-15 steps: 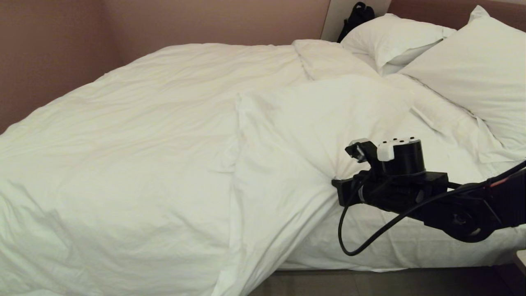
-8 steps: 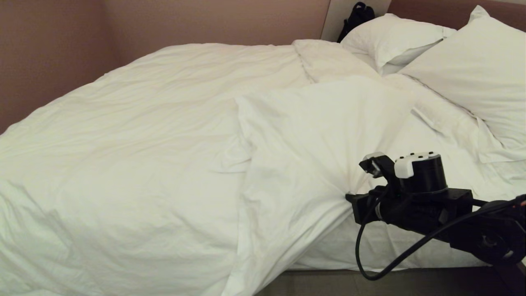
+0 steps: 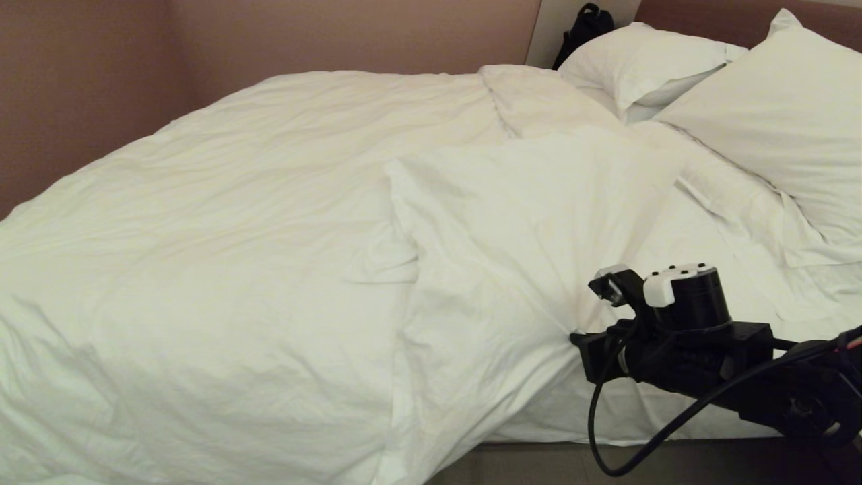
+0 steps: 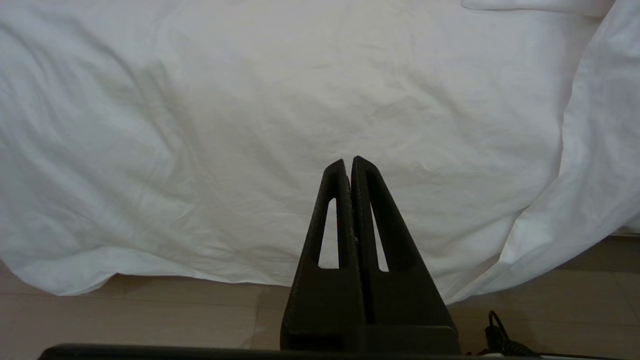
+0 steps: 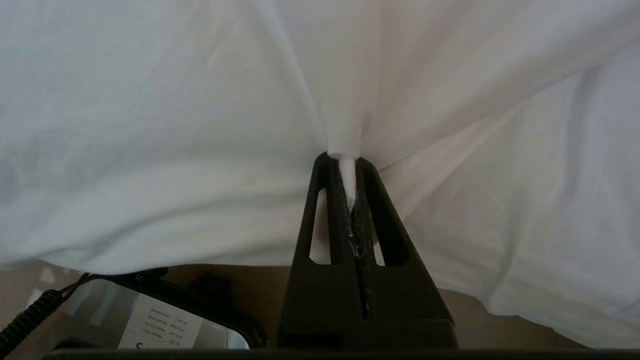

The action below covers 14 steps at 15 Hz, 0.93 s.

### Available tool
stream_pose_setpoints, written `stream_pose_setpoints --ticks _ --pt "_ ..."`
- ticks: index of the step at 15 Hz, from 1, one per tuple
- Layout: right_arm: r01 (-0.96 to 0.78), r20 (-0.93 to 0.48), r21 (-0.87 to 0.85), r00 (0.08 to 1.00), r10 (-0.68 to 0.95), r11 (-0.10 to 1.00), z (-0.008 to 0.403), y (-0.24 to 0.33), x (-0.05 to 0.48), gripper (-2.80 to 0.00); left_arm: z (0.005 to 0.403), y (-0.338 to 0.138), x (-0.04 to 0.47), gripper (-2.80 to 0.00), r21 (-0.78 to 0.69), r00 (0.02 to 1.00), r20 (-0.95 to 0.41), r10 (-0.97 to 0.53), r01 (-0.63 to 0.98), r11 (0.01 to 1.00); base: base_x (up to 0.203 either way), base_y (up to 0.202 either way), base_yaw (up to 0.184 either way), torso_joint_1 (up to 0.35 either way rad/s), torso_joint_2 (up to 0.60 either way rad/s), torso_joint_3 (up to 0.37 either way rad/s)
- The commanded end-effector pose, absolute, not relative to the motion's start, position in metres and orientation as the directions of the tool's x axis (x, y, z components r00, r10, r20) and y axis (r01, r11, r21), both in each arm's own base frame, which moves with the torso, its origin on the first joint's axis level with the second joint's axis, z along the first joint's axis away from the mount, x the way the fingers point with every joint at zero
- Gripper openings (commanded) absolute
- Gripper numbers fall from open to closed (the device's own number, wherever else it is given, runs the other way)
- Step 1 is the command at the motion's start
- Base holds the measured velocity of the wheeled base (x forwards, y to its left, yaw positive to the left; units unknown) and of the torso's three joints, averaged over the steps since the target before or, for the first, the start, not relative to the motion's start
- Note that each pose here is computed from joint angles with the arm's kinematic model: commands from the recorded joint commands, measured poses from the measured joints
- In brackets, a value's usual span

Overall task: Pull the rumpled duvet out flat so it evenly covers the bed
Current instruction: Flatten the corners of the folded blanket

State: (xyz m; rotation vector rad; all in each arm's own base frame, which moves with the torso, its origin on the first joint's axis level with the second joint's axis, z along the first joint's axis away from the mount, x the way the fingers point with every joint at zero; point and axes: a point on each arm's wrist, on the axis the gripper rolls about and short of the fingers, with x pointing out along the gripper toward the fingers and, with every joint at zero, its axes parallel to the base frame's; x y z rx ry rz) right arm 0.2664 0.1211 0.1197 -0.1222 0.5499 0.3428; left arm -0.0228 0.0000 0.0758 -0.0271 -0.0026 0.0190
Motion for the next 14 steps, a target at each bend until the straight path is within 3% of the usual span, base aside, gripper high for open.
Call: stream_pose_setpoints --ticks 1,3,4,5,10,14 --pt "-0.354 -0.543 -0.023 0.79 0.285 0.935 0.115 0.123 0.269 -2.8 0.076 0.0 -0.023 -2.8 -0.028 1.0 0.003 0.02 -0.02 0.999 0.0 0.0 0.0 0.0 0.0 0.0" --pt "-0.356 -0.546 -0.027 0.788 0.284 0.934 0.114 0.123 0.27 -2.8 0.076 0.0 -0.023 -2.8 -0.028 1.0 0.003 0.02 -0.02 0.999 0.0 0.0 0.0 0.0 0.0 0.0" --pt "-0.355 -0.545 -0.026 0.788 0.285 0.934 0.114 0.123 0.27 -2.59 0.076 0.0 -0.023 -2.8 -0.028 1.0 0.003 0.02 -0.02 0.999 0.0 0.0 0.0 0.0 0.0 0.0" --pt "-0.356 -0.544 -0.026 0.789 0.285 0.934 0.114 0.123 0.27 0.0 0.076 0.0 -0.023 -2.8 -0.028 1.0 0.003 0.02 -0.02 0.999 0.0 0.0 0.0 0.0 0.0 0.0" --pt "-0.353 -0.523 -0.024 0.802 0.289 0.935 0.122 0.121 0.267 0.0 0.076 0.0 -0.023 -2.8 -0.028 1.0 0.003 0.02 -0.02 0.999 0.0 0.0 0.0 0.0 0.0 0.0" --pt "-0.324 -0.379 -0.033 0.879 0.288 0.945 0.168 0.112 0.245 0.0 0.076 0.0 -0.023 -2.8 -0.028 1.0 0.003 0.02 -0.02 0.999 0.0 0.0 0.0 0.0 0.0 0.0"
